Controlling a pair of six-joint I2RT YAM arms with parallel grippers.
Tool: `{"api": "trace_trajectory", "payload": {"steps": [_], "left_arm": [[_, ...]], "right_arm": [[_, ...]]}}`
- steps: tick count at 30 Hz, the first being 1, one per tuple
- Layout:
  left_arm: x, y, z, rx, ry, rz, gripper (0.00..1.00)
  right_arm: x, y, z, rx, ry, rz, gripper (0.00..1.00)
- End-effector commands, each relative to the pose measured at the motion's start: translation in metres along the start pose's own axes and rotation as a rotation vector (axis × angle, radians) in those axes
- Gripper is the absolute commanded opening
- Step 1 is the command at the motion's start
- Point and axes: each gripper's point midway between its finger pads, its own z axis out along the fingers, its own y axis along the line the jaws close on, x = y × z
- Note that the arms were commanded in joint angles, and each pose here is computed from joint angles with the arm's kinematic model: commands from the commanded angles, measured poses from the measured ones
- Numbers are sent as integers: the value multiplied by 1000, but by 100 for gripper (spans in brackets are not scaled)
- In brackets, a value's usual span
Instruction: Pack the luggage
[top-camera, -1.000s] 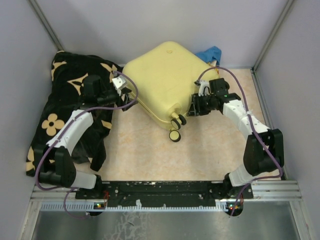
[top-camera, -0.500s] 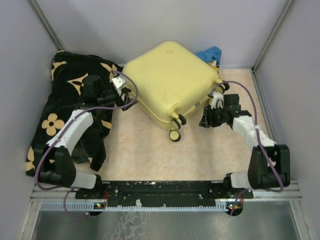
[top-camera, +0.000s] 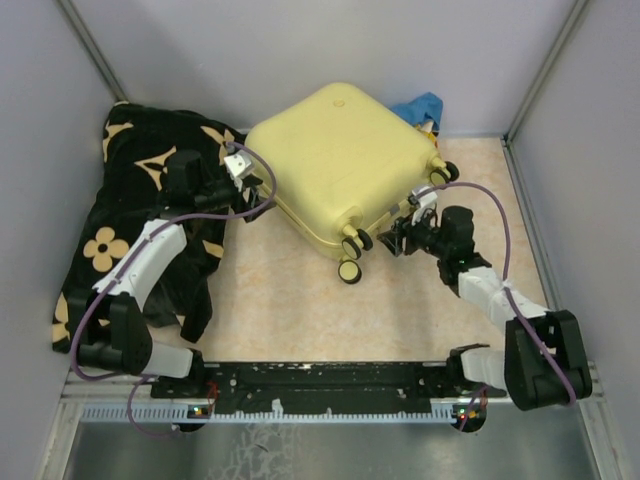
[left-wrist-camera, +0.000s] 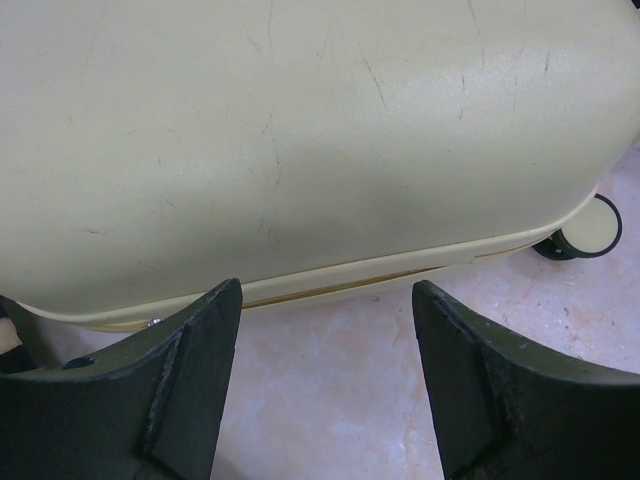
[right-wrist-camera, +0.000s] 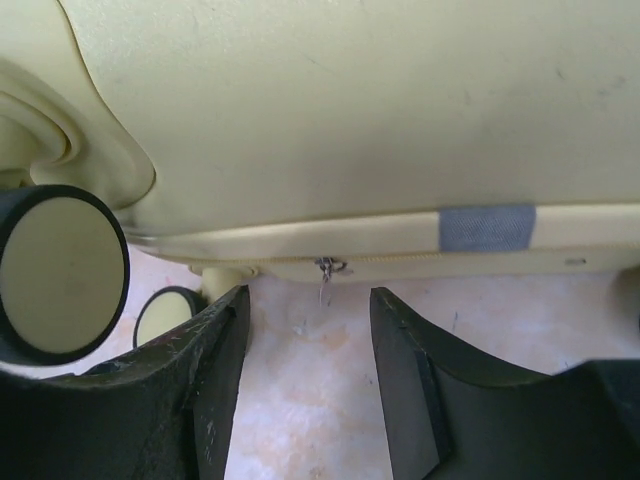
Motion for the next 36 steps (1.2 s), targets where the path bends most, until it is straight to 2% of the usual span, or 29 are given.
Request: {"api": "trace_trajectory", "payload": {"steps": [1,12,15,21,25,32,36], "left_arm": [[-19,-3,-6,5,-31,30,76],[-24,-8,-12,19,-20,66,75],[-25,-9,-14,22,-14,78,76],[-25,-11,-16,23,-16,89,76],[-28,-9,-14,24,-23,92,76],[-30,-7,-10,33,-34,92,75],[-31,-7,-7,35,-38,95,76]], "right_arm": [[-34,6,16,-26,-153,-112,51],[-24,-2,39,-2,-145,-111,47],[-16,-1,33,0,-103,-127,51],[-14,-3,21,51,-113,-112,47],[-1,-10,18,103,-39,-59,47],[-2,-18,23,136,-25,-65,44],[-6,-14,27,100,-49,-81,44]]}}
